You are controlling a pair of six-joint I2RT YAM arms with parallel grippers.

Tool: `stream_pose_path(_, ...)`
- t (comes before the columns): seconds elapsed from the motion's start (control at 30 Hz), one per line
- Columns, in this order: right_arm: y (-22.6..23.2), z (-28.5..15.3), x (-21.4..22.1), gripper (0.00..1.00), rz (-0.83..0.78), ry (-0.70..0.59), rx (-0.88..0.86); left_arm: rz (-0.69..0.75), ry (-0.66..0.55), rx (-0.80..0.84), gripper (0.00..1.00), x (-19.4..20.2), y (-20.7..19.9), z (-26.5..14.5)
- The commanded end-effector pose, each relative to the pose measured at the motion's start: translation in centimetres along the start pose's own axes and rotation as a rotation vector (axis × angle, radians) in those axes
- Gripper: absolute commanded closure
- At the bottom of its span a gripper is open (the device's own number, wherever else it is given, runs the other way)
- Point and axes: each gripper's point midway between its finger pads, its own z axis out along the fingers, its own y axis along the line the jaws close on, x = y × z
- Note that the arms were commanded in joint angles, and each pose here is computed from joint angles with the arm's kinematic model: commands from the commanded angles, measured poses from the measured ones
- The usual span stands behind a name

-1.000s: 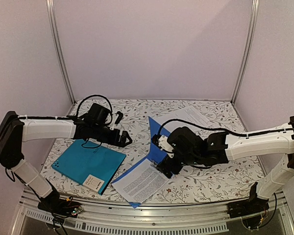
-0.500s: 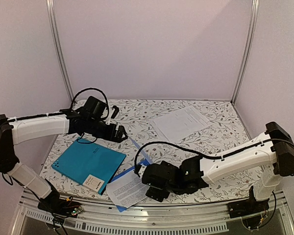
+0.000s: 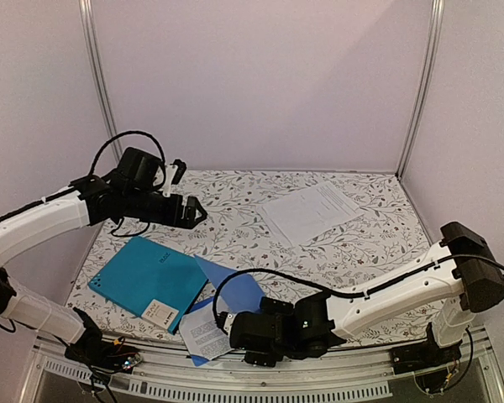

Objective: Put the files into the folder
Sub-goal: Close the folder with files at the center of the board.

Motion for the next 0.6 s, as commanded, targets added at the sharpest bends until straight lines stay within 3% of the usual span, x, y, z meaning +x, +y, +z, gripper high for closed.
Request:
stream_pose_path(0.0, 2.0, 0.1, 0.4, 0.01, -0.039, 0.022, -0.076, -0.043, -0.001, 0.061, 0.00, 0.4, -1.2, -2.2)
stream_pose_path(0.2, 3.0, 0.9, 1.8, 0.01, -0.083, 0.083, -0.116, -0.087, 0.065, 0.259, 0.00, 3.0, -5.0, -3.8)
stream_pose_path(0.57, 3.9, 1.7, 2.6, 0.01, -0.139, 0.135, -0.138, 0.022, 0.363, 0.204, 0.02, 12.3, -6.7, -0.5)
